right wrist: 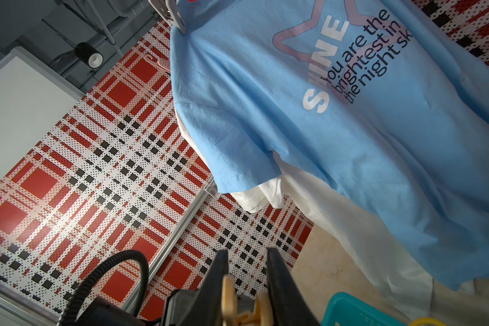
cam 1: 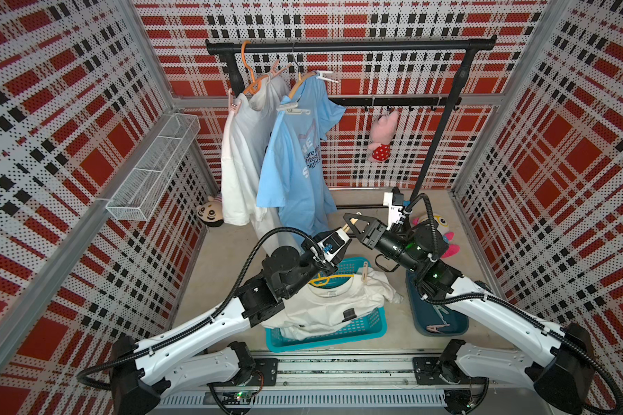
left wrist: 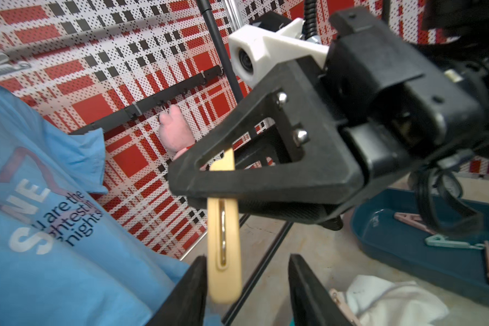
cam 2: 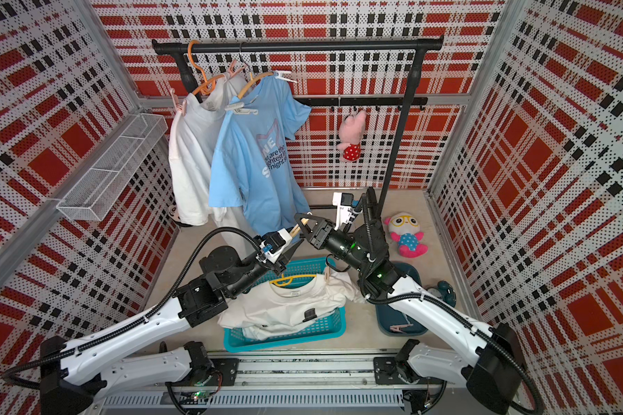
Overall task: Use clothespins to secure the t-shirt on both sides of the hanger
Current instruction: Open the clothespin.
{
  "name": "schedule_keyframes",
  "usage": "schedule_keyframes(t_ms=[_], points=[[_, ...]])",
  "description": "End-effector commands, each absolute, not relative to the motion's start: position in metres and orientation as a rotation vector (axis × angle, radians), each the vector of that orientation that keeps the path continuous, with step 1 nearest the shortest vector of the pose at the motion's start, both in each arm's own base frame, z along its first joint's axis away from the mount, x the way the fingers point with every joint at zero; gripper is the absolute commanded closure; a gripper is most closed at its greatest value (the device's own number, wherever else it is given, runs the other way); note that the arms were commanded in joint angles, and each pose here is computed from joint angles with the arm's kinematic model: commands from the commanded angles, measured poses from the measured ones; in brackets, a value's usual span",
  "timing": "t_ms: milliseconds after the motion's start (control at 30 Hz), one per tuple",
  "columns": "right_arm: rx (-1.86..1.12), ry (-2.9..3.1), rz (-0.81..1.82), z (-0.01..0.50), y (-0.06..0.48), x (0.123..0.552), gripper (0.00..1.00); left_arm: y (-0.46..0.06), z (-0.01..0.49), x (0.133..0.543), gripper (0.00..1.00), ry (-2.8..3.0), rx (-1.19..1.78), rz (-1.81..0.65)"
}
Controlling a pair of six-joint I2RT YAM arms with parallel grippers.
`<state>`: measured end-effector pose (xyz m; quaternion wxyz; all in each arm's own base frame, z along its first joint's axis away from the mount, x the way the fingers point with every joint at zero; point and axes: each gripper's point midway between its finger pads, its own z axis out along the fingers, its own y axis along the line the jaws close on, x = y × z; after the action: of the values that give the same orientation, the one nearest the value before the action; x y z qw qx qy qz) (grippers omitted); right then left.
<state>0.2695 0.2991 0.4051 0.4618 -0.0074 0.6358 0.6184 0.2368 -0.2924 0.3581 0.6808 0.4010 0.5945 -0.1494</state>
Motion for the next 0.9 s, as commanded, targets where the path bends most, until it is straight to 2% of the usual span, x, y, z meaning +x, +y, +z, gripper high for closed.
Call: schedule_keyframes(t_ms=[0, 167, 333, 667, 867], points=[[0.001, 1.549, 1.406, 0.408, 0.285, 0.272, 0.83, -0.285, 0.364, 0.226, 0.36, 1.368, 0.912, -0.374], [-0.01, 1.588, 1.232, 0.394, 0.274, 0.283, 0.89, -0.265, 0.348, 0.221, 0.29, 1.489, 0.909, -0.425], [-0.029, 1.609, 1.088, 0.382, 0.264, 0.295, 1.0, -0.233, 0.327, 0.224, 0.29, 1.669, 0.939, -0.491], [-0.097, 1.621, 0.978, 0.361, 0.242, 0.321, 1.0, -0.174, 0.273, 0.23, 0.39, 2.048, 1.059, -0.352], [-0.209, 1.628, 0.875, 0.35, 0.242, 0.324, 1.0, -0.146, 0.223, 0.208, 0.44, 2.227, 1.196, -0.242]])
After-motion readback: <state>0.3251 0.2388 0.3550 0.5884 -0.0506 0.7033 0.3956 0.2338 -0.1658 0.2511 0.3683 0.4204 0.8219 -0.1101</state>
